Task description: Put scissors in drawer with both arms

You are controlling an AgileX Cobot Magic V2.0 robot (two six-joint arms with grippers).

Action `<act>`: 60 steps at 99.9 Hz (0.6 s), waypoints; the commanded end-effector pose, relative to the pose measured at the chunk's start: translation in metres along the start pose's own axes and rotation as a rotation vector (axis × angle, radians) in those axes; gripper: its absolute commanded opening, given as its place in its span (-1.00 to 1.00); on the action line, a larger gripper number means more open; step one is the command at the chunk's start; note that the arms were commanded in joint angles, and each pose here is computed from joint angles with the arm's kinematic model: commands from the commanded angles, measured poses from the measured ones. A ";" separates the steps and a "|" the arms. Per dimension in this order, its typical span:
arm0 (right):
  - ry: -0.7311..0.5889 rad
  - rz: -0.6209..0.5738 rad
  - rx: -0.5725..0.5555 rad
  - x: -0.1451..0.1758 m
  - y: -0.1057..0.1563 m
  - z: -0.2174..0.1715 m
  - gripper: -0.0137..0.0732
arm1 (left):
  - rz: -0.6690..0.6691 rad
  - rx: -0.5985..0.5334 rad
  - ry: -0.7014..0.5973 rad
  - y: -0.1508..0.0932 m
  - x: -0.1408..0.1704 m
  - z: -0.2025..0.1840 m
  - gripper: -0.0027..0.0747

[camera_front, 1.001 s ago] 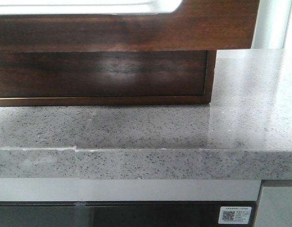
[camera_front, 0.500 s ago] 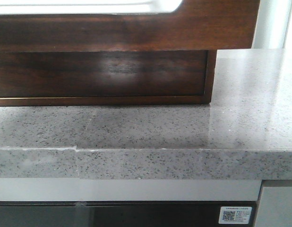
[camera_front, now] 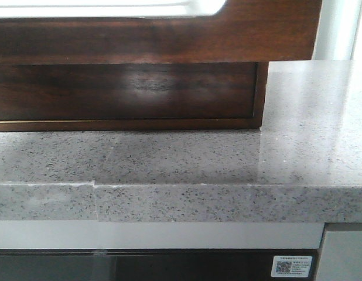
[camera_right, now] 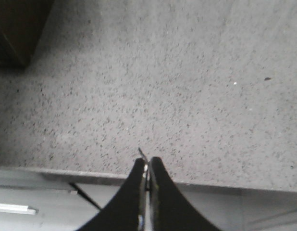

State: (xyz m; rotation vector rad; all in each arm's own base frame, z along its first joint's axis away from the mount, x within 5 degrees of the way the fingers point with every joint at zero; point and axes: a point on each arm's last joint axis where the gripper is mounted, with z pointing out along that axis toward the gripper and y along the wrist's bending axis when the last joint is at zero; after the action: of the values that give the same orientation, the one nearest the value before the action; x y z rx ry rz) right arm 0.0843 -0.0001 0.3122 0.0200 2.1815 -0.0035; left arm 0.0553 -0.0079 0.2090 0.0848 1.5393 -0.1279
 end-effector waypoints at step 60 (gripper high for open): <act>-0.732 0.053 0.061 0.100 -0.006 0.035 -0.84 | -0.006 -0.002 -0.077 0.001 0.003 -0.001 -0.98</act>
State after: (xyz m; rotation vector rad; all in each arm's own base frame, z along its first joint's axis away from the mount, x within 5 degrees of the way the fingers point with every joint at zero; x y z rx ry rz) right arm 0.0563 -0.0055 0.2048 0.1068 1.5459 -0.0390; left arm 0.0553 -0.0079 0.2090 0.0848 1.5393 -0.1279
